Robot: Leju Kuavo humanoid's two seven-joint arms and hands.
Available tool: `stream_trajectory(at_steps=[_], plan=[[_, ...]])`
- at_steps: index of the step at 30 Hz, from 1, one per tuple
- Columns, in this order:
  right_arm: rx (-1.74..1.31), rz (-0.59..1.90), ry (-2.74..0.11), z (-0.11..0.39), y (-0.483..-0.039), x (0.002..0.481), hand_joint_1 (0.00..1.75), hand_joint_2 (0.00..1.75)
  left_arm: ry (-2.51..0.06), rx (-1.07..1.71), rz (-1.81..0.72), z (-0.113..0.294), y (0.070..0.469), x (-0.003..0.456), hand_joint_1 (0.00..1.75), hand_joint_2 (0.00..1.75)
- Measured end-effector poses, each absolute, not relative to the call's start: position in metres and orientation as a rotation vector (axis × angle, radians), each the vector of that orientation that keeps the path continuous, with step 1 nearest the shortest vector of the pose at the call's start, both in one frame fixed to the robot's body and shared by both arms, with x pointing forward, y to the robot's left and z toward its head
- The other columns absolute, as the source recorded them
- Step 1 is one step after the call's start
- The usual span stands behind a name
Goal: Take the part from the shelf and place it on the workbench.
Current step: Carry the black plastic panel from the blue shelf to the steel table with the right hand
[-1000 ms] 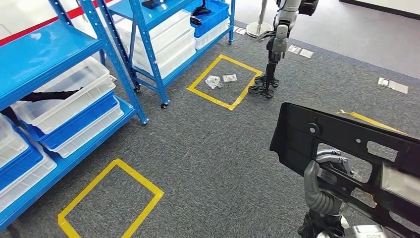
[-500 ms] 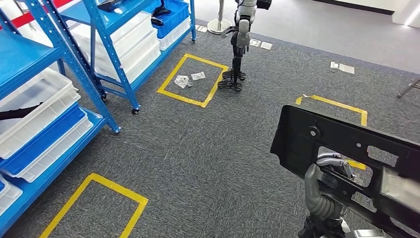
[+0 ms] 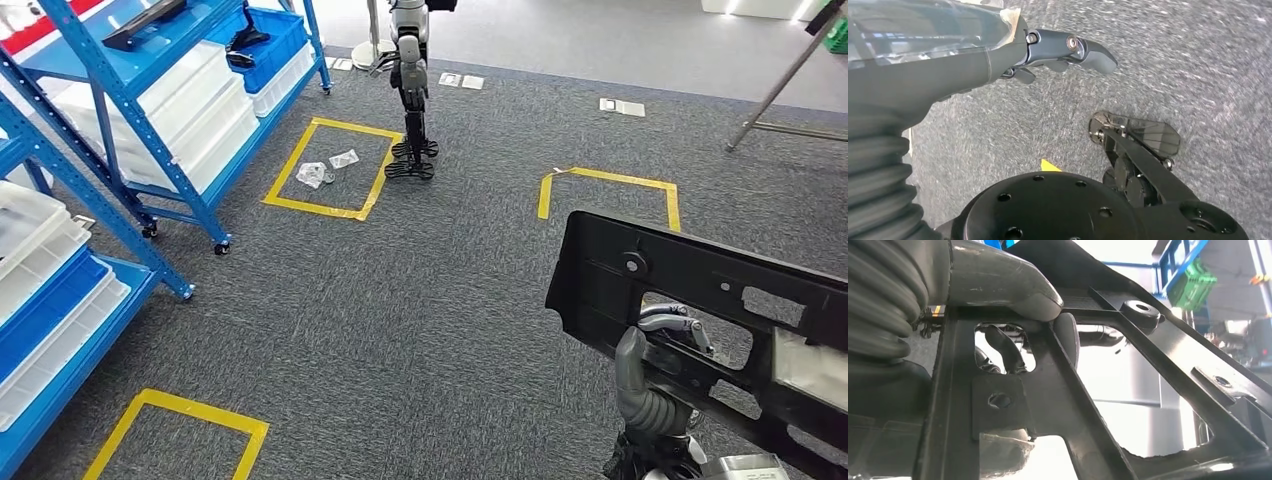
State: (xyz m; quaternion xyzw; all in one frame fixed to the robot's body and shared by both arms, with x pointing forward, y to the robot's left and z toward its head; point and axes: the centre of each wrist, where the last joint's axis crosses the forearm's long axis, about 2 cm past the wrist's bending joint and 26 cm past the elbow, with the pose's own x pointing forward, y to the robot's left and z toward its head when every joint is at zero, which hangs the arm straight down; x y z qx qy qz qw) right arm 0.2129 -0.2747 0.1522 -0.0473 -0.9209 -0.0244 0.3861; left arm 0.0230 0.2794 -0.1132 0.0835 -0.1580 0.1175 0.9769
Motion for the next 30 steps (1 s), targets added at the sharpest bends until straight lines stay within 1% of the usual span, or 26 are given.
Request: stream_trajectory(at_steps=[6,16,30], plan=[[-0.109,-0.091,-2.352,0.153,-0.278,0.218,1.75,1.75,-0.313,0.175,0.224,-0.113,0.279,0.023,0.00,1.75],[-0.149,-0.135,-2.324,0.148,-0.287,0.212,1.75,1.75,-0.320,0.199,0.187,-0.113,0.290,0.022,0.00,1.75],[-0.142,-0.152,-2.323,0.148,-0.287,0.209,1.75,1.75,-0.306,0.218,0.164,-0.113,0.297,0.021,0.00,1.75]])
